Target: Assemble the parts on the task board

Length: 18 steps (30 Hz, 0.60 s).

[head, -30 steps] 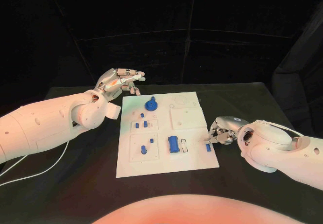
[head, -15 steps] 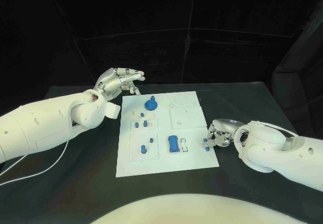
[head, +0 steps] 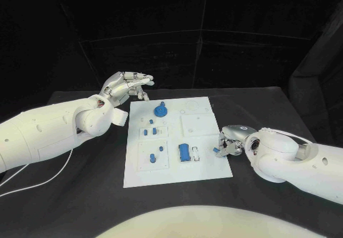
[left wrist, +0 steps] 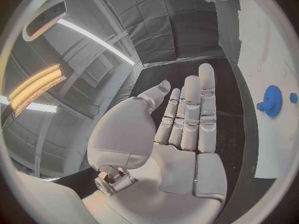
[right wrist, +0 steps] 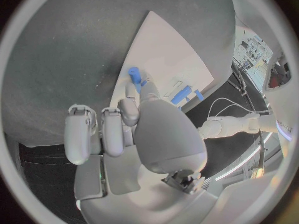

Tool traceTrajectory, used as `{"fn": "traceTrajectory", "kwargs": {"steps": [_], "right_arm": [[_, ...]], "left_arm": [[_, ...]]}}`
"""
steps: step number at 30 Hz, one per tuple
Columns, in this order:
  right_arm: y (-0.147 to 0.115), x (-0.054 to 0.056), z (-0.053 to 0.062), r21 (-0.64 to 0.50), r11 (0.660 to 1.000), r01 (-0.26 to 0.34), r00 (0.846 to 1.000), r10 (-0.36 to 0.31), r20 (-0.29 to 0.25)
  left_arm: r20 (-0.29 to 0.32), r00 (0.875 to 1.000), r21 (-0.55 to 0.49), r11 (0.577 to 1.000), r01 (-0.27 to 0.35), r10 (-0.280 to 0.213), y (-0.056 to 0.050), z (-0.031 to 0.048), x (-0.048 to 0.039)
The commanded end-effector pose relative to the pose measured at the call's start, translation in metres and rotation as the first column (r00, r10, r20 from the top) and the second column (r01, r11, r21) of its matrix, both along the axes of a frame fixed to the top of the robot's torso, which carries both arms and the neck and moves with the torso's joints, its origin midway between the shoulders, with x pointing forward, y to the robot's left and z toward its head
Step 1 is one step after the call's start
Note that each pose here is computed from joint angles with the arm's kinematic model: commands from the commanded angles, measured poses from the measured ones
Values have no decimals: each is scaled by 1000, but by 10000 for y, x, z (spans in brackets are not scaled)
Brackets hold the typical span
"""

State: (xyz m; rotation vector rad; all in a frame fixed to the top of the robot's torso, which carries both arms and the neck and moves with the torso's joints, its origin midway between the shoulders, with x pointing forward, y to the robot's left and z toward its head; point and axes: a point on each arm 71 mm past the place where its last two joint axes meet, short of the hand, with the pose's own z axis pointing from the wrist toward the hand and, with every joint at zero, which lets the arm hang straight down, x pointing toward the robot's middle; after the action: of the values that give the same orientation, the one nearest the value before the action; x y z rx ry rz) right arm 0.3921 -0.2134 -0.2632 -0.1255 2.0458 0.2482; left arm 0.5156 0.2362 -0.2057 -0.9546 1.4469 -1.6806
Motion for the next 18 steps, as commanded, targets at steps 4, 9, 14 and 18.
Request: {"fn": "traceTrajectory", "kwargs": {"steps": [4, 9, 14, 18], "right_arm": [[-14, -12, -28, -52, 999, 11, 999, -9, 36], [-6, -30, -8, 6, 999, 39, 999, -39, 33], [11, -67, 22, 97, 992, 82, 996, -83, 10], [45, -95, 56, 145, 985, 93, 995, -96, 11]], "left_arm": [[-1, 1000, -10, 1000, 10, -10, -5, 13, -2], [-1, 1000, -10, 1000, 10, -10, -3, 12, -2], [-2, 1000, -10, 1000, 13, -13, -8, 10, -2], [-3, 1000, -10, 1000, 13, -13, -9, 9, -1]]}}
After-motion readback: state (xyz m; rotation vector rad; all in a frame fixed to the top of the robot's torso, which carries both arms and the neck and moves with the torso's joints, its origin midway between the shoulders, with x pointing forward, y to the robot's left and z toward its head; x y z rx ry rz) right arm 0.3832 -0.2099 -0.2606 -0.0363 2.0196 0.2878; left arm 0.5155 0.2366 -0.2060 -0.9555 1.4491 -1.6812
